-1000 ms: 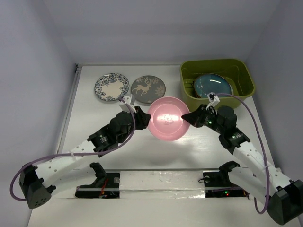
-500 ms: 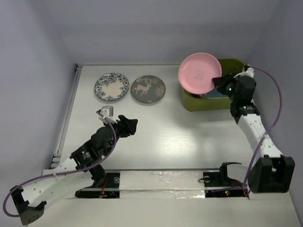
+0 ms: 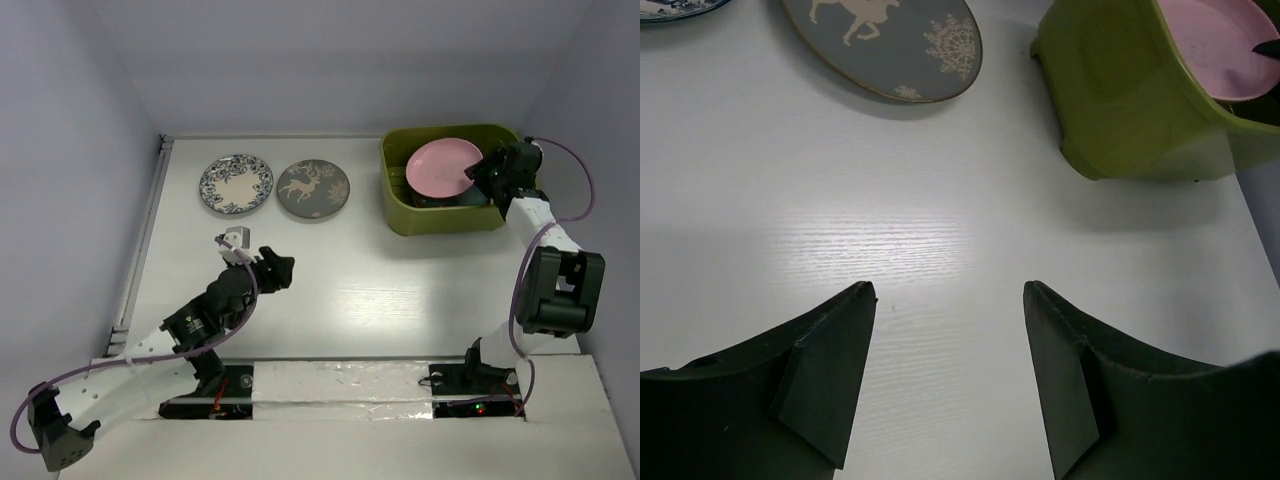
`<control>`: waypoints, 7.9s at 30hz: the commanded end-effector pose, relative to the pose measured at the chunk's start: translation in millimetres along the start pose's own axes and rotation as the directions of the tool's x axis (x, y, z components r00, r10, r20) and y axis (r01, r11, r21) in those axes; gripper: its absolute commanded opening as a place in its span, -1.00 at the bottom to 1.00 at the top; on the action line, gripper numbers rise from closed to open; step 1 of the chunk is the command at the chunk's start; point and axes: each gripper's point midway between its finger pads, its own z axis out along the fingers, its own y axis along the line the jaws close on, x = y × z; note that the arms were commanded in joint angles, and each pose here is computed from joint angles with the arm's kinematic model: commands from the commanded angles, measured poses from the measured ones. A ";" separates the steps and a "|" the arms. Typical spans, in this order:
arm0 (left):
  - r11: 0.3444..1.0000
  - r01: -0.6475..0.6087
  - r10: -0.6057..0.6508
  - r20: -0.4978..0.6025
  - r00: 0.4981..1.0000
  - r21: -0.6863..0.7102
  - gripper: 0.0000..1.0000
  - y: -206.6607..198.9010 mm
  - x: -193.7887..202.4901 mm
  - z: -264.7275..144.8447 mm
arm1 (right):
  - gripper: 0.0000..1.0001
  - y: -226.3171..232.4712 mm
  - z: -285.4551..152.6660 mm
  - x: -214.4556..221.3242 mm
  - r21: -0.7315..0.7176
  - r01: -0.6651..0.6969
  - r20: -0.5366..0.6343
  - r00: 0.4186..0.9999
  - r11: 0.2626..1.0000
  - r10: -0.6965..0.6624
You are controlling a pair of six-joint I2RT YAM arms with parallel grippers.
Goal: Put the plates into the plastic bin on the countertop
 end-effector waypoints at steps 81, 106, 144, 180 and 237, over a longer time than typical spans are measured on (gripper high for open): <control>0.787 0.604 -0.594 0.111 0.797 -0.127 -1.00 54.9 0.2 223.6 | 0.16 157.6 -252.8 210.3 -0.818 0.109 -0.082 0.950 0.565 -0.302; 0.775 0.557 -0.603 0.084 0.793 0.299 -1.00 0.3 -66.9 63.4 | 1.00 156.9 -182.6 312.3 -0.638 -0.168 -0.374 0.921 0.752 -0.111; 0.948 0.298 -0.317 0.276 0.908 0.108 0.12 13.3 -145.4 42.1 | -1.00 145.5 -171.5 -19.1 -0.543 0.036 0.270 0.954 0.839 0.134; 0.802 0.414 -0.288 0.329 0.899 -0.431 0.32 153.9 -100.4 128.5 | 1.00 -4.4 -89.9 -78.9 0.006 -0.085 0.396 0.915 0.996 0.076; 0.667 0.708 -0.745 0.238 0.624 0.233 -1.00 131.9 -101.4 99.1 | 1.00 262.5 -203.3 247.6 -0.770 -0.016 -0.189 0.961 0.637 -0.203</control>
